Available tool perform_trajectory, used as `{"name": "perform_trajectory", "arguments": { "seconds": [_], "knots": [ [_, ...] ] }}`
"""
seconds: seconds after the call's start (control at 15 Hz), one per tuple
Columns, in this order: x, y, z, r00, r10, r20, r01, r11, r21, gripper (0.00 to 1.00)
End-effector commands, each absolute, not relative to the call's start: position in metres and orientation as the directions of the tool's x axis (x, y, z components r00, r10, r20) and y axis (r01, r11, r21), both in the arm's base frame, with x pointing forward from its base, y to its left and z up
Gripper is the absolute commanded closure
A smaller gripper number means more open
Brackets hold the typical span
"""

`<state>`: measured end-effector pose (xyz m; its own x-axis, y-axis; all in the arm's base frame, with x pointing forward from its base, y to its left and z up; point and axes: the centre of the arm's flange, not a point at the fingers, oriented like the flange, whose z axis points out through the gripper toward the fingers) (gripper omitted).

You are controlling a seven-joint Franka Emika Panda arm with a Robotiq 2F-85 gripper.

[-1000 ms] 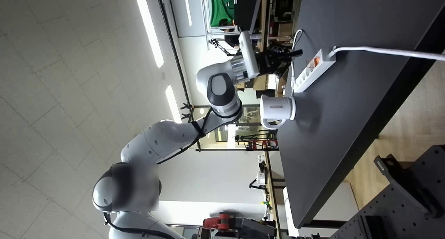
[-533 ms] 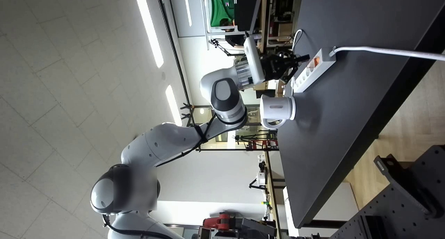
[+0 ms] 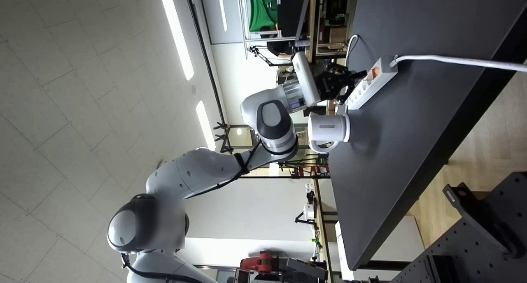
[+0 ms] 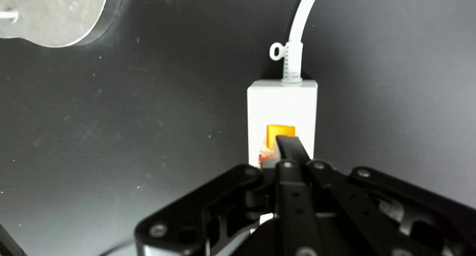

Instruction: Flick the first switch on the extension cord

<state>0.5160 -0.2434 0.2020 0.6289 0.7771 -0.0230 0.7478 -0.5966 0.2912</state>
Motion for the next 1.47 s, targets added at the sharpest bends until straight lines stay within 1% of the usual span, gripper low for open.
{"name": "perform_trajectory", "arguments": {
  "seconds": [0.0, 0.4, 0.6, 0.67, 1.2, 1.4],
  "knots": [
    [0.513, -0.242, 0.201, 0.631, 0.776, 0.007, 0.735, -0.6, 0.316, 1.0],
    [0.518, -0.245, 0.195, 0.632, 0.775, 0.018, 0.728, -0.602, 0.327, 1.0],
    [0.519, -0.247, 0.194, 0.629, 0.777, 0.012, 0.745, -0.607, 0.278, 1.0],
    [0.514, -0.241, 0.191, 0.627, 0.779, 0.005, 0.743, -0.6, 0.297, 0.99],
    [0.514, -0.24, 0.189, 0.628, 0.778, 0.007, 0.746, -0.604, 0.28, 0.99],
    [0.515, -0.241, 0.184, 0.634, 0.773, 0.003, 0.732, -0.602, 0.319, 1.0]
  ]
}}
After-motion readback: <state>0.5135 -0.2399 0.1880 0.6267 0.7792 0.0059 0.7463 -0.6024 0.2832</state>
